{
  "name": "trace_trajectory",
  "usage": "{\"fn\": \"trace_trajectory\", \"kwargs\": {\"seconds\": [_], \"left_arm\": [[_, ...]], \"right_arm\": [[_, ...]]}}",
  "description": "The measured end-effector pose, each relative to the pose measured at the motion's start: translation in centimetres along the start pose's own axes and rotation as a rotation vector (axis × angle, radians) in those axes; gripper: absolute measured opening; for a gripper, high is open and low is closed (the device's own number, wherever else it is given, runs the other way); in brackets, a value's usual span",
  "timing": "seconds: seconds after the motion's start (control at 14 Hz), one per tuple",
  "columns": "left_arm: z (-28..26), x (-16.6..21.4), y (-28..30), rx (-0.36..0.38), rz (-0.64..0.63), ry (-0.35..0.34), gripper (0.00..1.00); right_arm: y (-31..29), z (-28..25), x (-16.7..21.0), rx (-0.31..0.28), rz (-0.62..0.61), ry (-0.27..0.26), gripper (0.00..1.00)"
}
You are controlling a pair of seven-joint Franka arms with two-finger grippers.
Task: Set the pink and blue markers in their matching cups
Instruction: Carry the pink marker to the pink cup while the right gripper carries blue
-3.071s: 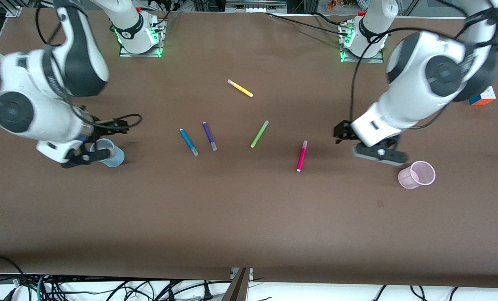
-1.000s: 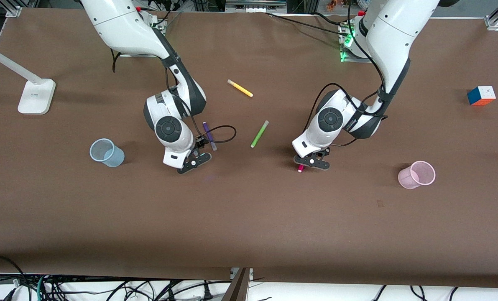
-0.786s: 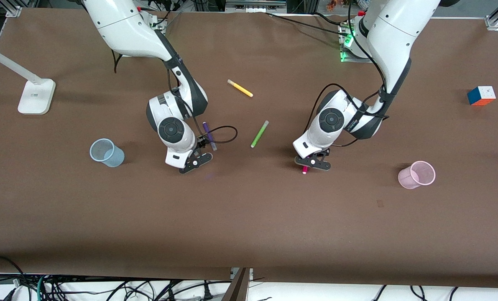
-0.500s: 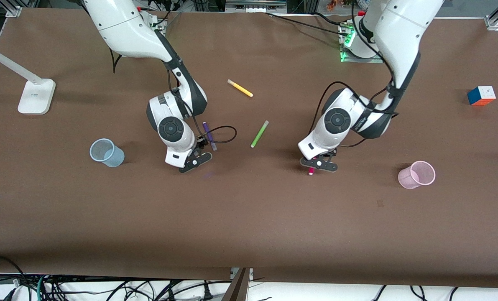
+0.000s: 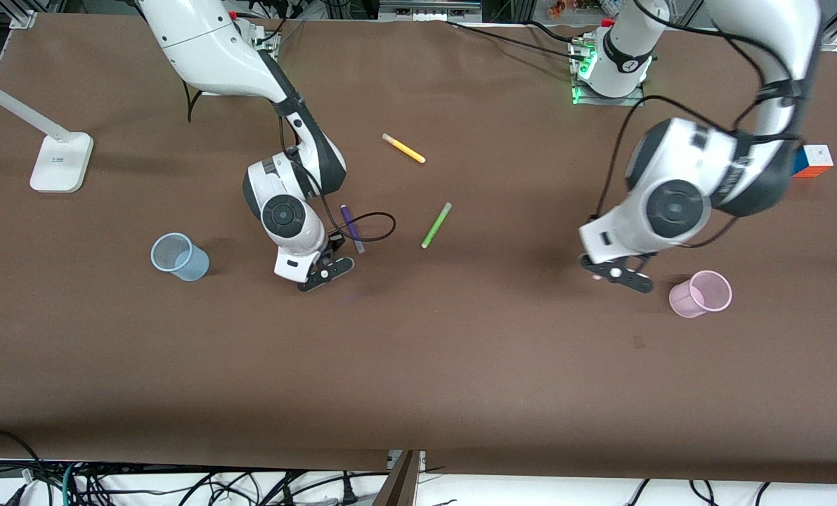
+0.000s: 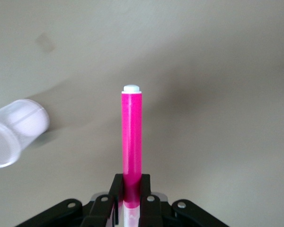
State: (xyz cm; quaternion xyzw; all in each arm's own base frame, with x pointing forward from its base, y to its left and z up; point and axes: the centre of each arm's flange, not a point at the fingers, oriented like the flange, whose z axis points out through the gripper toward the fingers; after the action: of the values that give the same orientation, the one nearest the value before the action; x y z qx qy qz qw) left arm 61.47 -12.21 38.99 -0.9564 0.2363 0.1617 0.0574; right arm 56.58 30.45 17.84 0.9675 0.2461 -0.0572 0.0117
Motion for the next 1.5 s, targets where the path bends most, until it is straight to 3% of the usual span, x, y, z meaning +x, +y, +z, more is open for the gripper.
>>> {"fn": "trace_trajectory", "kwargs": {"seconds": [0.14, 0.36, 0.64, 0.93, 1.07, 1.5], "left_arm": [[-1.4, -2.3, -6.3, 0.051, 0.079, -0.038, 0.18], [-0.3, -3.4, -12.1, 0.192, 0.210, -0.149, 0.18], [3.9, -1.7, -15.9, 0.362, 0.348, -0.337, 0.18], [9.2, 1.1, -16.6, 0.411, 0.440, -0.455, 0.18], [10.8, 2.0, -16.6, 0.421, 0.472, -0.487, 0.18], [12.3, 4.6, -15.6, 0.437, 0.537, -0.504, 0.18]], "right_arm": [[0.0, -0.3, 0.1, 0.000, 0.000, 0.006, 0.17], [1.5, -3.4, 0.4, -0.006, -0.014, 0.031, 0.17], [8.8, -11.4, -0.4, -0.035, -0.217, 0.061, 0.17], [15.4, -15.8, -2.4, -0.042, -0.375, 0.096, 0.17], [17.2, -16.7, -3.2, -0.005, -0.422, 0.119, 0.17], [25.0, -17.1, -7.2, 0.233, -0.607, 0.263, 0.17]]}}
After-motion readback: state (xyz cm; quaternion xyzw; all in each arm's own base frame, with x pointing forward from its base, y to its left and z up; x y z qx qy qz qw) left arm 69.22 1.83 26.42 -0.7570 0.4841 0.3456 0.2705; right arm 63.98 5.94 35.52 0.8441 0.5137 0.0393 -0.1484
